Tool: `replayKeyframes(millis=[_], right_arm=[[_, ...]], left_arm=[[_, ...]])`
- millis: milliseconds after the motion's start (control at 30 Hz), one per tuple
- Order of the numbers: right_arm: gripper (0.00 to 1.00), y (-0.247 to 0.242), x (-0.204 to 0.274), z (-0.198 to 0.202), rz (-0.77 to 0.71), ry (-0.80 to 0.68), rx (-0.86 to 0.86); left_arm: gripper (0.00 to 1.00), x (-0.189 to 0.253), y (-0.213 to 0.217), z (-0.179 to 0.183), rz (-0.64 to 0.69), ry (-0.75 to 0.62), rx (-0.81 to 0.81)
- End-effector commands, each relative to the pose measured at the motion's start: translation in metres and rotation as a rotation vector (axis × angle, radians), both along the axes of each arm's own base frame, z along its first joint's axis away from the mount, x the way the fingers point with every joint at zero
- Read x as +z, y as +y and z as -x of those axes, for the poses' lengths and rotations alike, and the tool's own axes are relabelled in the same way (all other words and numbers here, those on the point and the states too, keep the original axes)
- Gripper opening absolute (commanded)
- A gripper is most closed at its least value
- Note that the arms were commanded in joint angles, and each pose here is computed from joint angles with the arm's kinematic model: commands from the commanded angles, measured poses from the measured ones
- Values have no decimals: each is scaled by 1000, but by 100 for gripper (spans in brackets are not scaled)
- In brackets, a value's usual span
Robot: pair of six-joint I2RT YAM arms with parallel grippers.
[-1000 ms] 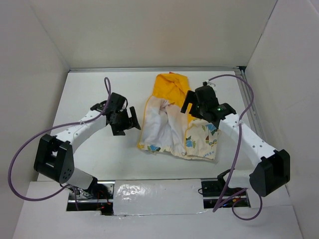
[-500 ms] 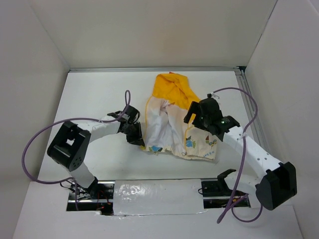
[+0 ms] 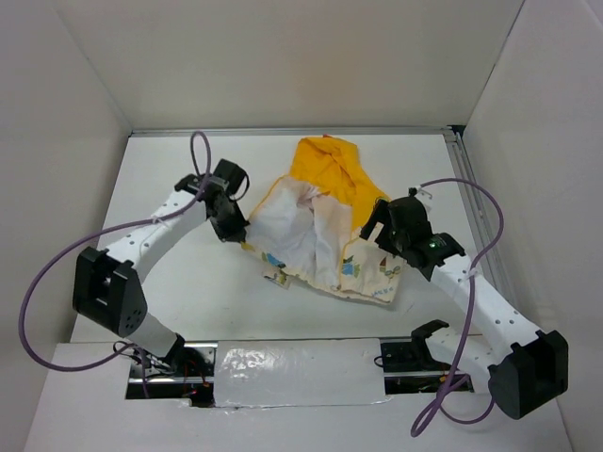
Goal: Zip up the jacket
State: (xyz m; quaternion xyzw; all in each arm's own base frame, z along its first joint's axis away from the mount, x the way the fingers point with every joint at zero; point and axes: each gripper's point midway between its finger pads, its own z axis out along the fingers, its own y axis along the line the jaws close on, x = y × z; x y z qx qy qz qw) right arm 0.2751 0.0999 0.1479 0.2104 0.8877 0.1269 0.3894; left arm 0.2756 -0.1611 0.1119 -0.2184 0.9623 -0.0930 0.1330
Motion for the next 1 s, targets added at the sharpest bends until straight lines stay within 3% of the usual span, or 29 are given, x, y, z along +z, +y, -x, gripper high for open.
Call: replayKeyframes(millis=[0, 67, 167, 267, 300, 367, 400, 433, 467, 500, 700, 767, 967], right_arm=[[100, -13, -14, 6, 25, 33, -65], [100, -17, -18, 8, 28, 41, -83], [100, -25, -21, 10, 25, 54, -117], [100, -30, -24, 14, 7, 70, -152], [100, -34, -25, 13, 2, 71, -170], [100, -36, -26, 16, -15, 81, -174], [100, -37, -26, 17, -19, 80, -176], [100, -36, -25, 17, -27, 77, -172], [100, -35, -24, 18, -32, 69, -158], [100, -34, -23, 19, -38, 63, -150], [100, -18, -20, 24, -85, 27, -69], [100, -11, -17, 26, -98, 10, -43], [100, 19, 12, 20, -98, -77, 92]], left_arm=[[0, 63, 41, 6, -177, -20, 197], [0, 91, 20, 5, -187, -84, 143], [0, 94, -31, 10, -194, -97, -16], [0, 73, -95, 24, -197, -37, -215], [0, 48, -110, 28, -247, 20, -273], [7, 22, -144, 46, -273, 82, -412], [30, 15, -159, 55, -272, 83, -488], [42, 7, -163, 60, -284, 101, -503], [83, -6, -175, 71, -261, 136, -559], [99, -10, -182, 77, -227, 145, -596], [99, 30, -206, 93, 85, -43, -755], [99, 57, -198, 96, 150, -125, -751], [99, 67, -142, 84, 227, -154, -603]])
